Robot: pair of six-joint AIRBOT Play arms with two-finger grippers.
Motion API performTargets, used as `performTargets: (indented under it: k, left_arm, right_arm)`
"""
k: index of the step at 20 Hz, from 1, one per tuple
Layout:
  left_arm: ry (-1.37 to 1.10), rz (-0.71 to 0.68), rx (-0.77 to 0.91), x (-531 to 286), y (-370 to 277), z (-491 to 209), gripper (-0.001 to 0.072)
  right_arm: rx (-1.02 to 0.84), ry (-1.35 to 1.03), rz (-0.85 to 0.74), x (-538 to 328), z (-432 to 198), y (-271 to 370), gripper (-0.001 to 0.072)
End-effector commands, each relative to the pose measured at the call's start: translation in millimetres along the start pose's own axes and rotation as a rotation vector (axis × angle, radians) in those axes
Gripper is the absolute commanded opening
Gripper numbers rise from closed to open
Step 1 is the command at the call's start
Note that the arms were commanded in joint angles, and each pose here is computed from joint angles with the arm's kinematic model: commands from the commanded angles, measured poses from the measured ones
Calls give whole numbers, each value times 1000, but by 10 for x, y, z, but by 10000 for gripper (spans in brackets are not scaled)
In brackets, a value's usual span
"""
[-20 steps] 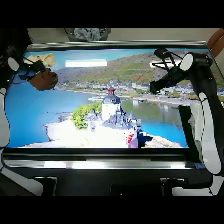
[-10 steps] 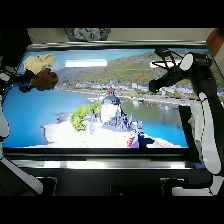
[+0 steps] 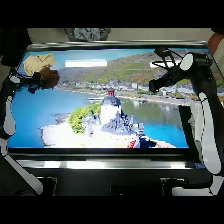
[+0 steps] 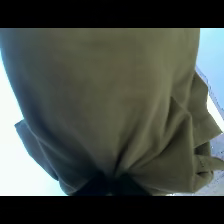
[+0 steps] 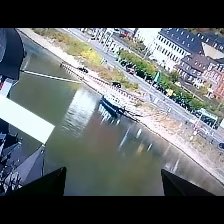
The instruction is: Fold the shirts.
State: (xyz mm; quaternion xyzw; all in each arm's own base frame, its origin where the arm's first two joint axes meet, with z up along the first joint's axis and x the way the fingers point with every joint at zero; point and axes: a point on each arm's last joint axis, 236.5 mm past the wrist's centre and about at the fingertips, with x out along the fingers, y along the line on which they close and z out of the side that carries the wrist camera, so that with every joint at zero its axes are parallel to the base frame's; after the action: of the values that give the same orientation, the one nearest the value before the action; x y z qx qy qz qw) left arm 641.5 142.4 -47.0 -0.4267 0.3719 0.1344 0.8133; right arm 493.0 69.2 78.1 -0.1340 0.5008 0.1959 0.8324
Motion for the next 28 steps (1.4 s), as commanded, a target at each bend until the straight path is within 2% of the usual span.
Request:
performTargets:
  k: [1, 4, 8, 10, 13, 16, 19, 22, 24, 28]
  left_arm:
    - [-16, -5, 1, 28, -6, 25, 26]
    - [-28, -23, 86, -89, -127, 70, 22]
    - [-167, -122, 402, -873, -942, 320, 21]
    - [-253, -194, 580, -1622, -1564, 311, 21]
    - [-429, -335, 760, -3114, -2471, 84, 21]
    - [-585, -496, 846, -4531, -3027, -381, 21]
    - [-592, -648, 894, -5430, -3235, -1036, 21]
    - [-531, -764, 928, -5822, -3304, -1570, 21]
    - [-467, -804, 948, -5768, -3346, -1824, 21]
    - [-181, -768, 997, -4777, -3283, -2518, 22]
  right_arm:
    - [0, 2, 5, -1, -3, 17, 699]
    - [3, -1, 13, -2, 4, 35, 699]
    - [-11, -12, 6, -33, 23, 13, 701]
    - [-41, -38, -10, -144, 80, 1, 702]
    - [-71, -124, -72, -599, 258, -46, 702]
    - [-98, -277, -148, -1350, 479, -19, 701]
    - [-120, -431, -219, -2126, 542, 84, 699]
    - [-142, -536, -307, -2831, 418, 172, 679]
    - [-151, -586, -359, -3194, 303, 220, 677]
    - [-156, -581, -375, -3433, 73, 322, 677]
